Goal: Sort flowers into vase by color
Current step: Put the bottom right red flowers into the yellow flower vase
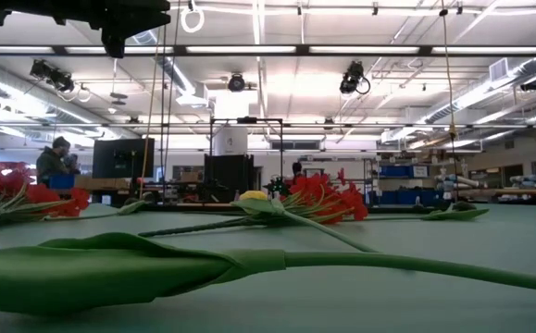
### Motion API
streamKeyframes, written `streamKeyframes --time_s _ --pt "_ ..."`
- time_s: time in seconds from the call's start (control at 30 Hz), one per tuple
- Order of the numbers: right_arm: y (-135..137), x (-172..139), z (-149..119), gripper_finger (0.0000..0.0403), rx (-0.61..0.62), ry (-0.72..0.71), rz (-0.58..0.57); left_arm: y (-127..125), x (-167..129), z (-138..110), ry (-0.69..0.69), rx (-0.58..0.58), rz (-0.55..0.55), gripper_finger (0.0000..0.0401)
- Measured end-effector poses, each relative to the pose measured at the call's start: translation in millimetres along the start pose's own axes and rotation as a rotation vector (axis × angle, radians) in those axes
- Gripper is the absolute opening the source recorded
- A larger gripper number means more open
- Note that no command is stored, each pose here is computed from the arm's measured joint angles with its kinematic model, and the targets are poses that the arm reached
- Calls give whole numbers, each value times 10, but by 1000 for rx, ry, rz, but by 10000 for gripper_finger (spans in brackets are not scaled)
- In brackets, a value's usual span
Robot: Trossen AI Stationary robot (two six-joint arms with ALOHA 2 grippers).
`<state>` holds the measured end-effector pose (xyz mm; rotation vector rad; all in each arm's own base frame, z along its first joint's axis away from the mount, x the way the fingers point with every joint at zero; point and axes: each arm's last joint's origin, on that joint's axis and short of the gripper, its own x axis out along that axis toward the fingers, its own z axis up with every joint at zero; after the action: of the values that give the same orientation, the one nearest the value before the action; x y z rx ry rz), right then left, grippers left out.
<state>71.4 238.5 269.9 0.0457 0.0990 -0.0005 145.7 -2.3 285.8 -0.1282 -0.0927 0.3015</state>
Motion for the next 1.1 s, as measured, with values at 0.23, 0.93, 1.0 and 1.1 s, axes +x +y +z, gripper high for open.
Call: streamKeyframes --time_s 0.23,0.93,1.0,1.1 --pt "-27 2 -69 7 6 24 0 0 0 0 0 0 0 126" --pt "-78 177 -402 121 459 298 -22 0 -1 -1 0 0 0 126" --pt "-97 162 -346 137 521 329 -2 1 0 -1 0 0 1 126" --pt "-143 124 -249 150 602 407 50 1 -1 -1 0 0 0 126"
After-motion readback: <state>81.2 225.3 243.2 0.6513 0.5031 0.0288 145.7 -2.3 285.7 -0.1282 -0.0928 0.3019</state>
